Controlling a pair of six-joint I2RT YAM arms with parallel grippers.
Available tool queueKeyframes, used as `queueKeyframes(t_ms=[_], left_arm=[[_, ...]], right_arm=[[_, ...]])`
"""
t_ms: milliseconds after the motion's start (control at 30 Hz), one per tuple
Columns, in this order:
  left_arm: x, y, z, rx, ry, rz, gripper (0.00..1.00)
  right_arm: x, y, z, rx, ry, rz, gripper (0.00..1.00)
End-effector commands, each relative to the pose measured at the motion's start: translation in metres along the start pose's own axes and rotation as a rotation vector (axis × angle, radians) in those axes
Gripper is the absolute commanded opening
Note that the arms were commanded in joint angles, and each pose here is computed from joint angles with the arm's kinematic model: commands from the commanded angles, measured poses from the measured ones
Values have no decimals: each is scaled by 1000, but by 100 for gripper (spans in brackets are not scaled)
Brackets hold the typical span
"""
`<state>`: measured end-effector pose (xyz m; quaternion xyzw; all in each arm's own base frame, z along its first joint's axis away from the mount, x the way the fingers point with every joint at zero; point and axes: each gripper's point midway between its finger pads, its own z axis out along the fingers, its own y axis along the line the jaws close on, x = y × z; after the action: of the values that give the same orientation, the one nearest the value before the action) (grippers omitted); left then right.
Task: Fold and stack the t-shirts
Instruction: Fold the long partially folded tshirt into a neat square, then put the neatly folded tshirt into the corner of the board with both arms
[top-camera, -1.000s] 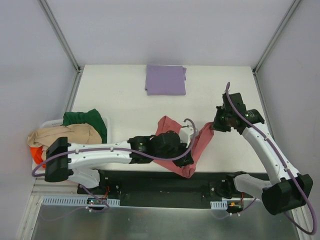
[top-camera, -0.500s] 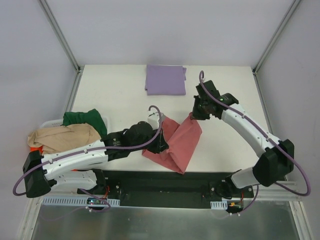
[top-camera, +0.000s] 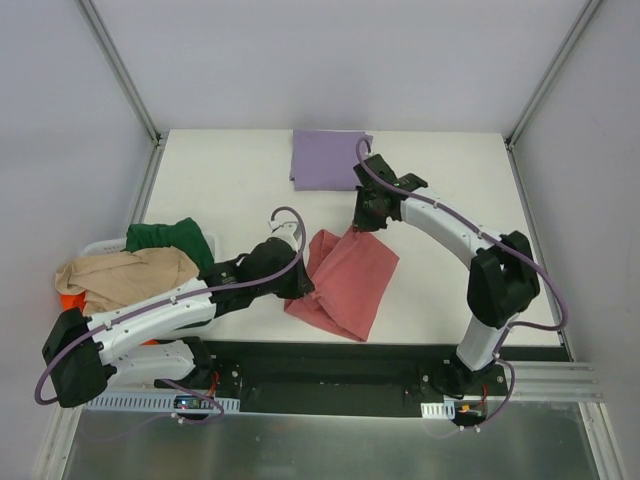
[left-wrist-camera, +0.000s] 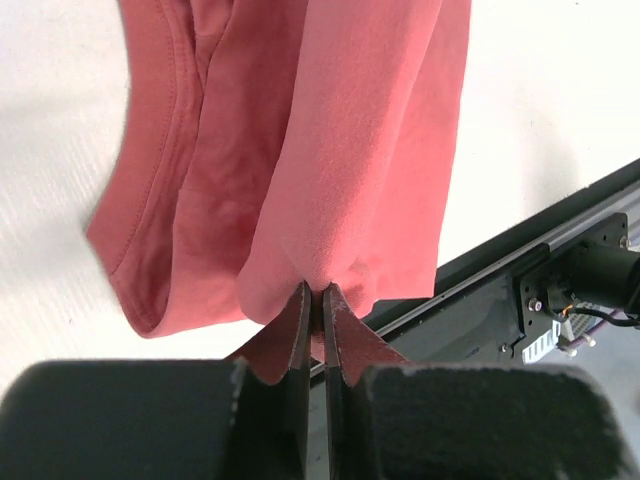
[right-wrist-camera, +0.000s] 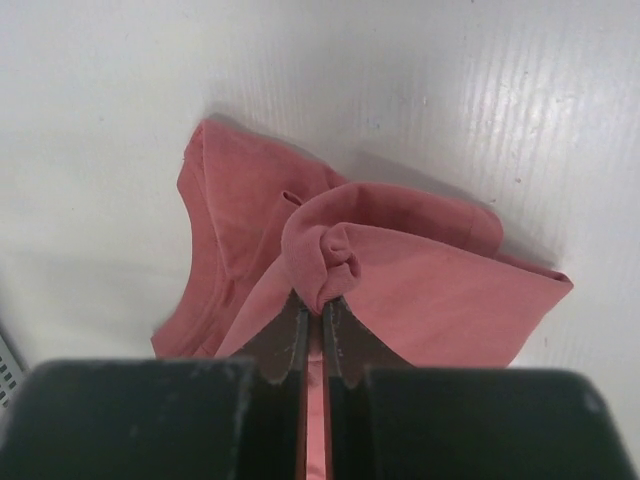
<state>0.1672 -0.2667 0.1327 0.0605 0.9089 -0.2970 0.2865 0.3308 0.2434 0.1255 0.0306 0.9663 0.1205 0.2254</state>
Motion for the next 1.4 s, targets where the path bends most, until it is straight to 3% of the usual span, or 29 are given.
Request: queueKeyframes(t_ms=[0,167,367,567,633,700,767,800,833,967,1133,1233,1367], left_arm=[[2,9,-8,-26,-7,-68,0],[9,1,-15,17,30,-125,0],[26,29,-8,-82,43,-207,0],[38,62,-3,-205,55,-261,0],[41,75,-2,-257,54,-275,4],[43,88,-5,-321,50,-280,13],[42,97,-10,-370,43,-274,36],[40,98,-13,-381,36,-274,42],[38,98,-17,-385,29,-273,53],[25,85,-31,-343,-2,-278,98],[4,50,-39,-213,-15,-265,99],[-8,16,-29,-91,12,-225,99],[4,-16,-1,64,114,-218,99]], right_arm=[[-29,20,3,-37,-88,22,0],[-37,21,2,-40,-126,13,0],[-33,31,17,-66,-103,-4,2],[-27,58,41,-150,-90,-46,10],[-28,66,48,-166,-80,-58,15],[-24,82,51,-229,-41,-80,26],[-28,97,51,-284,-26,-97,48],[-30,104,46,-317,-22,-109,60],[-33,110,39,-345,-26,-124,96],[-44,114,3,-387,-93,-190,96],[-30,84,-20,-403,-99,-188,96],[-9,58,-10,-414,-60,-133,96],[17,30,9,-406,39,-93,96]])
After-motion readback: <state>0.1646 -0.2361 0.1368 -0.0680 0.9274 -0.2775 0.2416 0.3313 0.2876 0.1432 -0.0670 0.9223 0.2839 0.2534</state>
